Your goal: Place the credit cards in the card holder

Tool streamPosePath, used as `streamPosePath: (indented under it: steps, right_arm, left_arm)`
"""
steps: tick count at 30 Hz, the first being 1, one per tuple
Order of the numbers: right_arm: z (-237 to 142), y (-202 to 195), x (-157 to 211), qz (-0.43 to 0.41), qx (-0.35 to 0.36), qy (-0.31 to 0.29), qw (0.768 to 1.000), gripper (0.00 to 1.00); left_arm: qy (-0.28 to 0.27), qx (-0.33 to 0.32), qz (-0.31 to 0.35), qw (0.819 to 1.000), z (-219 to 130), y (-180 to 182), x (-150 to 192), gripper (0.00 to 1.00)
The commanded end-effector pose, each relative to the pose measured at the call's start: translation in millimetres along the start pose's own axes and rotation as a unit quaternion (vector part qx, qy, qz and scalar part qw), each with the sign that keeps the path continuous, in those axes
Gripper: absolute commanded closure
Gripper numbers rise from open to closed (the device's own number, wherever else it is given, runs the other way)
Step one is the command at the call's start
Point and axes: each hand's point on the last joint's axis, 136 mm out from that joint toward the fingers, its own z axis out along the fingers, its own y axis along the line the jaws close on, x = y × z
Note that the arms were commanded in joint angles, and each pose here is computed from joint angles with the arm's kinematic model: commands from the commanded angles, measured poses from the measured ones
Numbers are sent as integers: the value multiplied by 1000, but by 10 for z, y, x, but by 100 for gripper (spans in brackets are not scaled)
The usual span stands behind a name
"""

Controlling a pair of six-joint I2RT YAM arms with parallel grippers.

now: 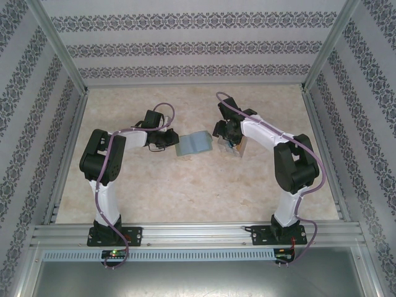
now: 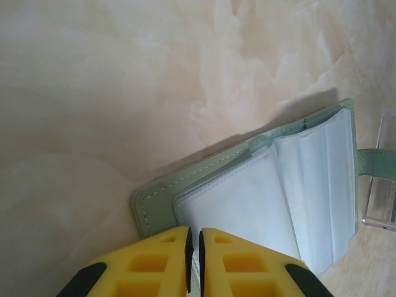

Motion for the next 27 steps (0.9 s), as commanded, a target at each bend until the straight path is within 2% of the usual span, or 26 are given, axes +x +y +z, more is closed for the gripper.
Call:
streamPosePath:
  steps: [1, 4, 7, 11, 13, 18, 21, 27]
  right_arm:
    - [-54, 43, -17, -7, -11, -3, 1000, 37]
    - [-84, 37, -43, -9, -10, -10, 1000, 39]
    - [-102, 45, -55, -14, -12, -13, 1000, 47]
    - [-101, 46, -49, -15, -12, -13, 1000, 50]
    - [-95, 53, -42, -18, -15, -12, 1000, 58]
    - [-111, 44, -48, -18, -14, -16, 1000, 60]
    - [-122, 39, -62, -17, -16, -18, 1000, 65]
    - [-155, 27, -85, -16, -18, -24, 999, 66]
  left_arm:
    - [18, -1, 6, 1000, -19, -7, 85, 84]
    - [19, -1, 6, 1000, -17, -7, 84, 84]
    - [18, 1, 6, 1000, -19, -16, 76, 84]
    - [20, 2, 6, 1000, -8, -16, 81, 84]
    - [20, 2, 6, 1000, -10, -15, 82, 84]
    - [21, 2, 5, 1000, -8, -19, 81, 84]
    - [23, 3, 4, 1000, 3, -13, 89, 84]
    - [26, 4, 4, 1000, 11, -15, 93, 84]
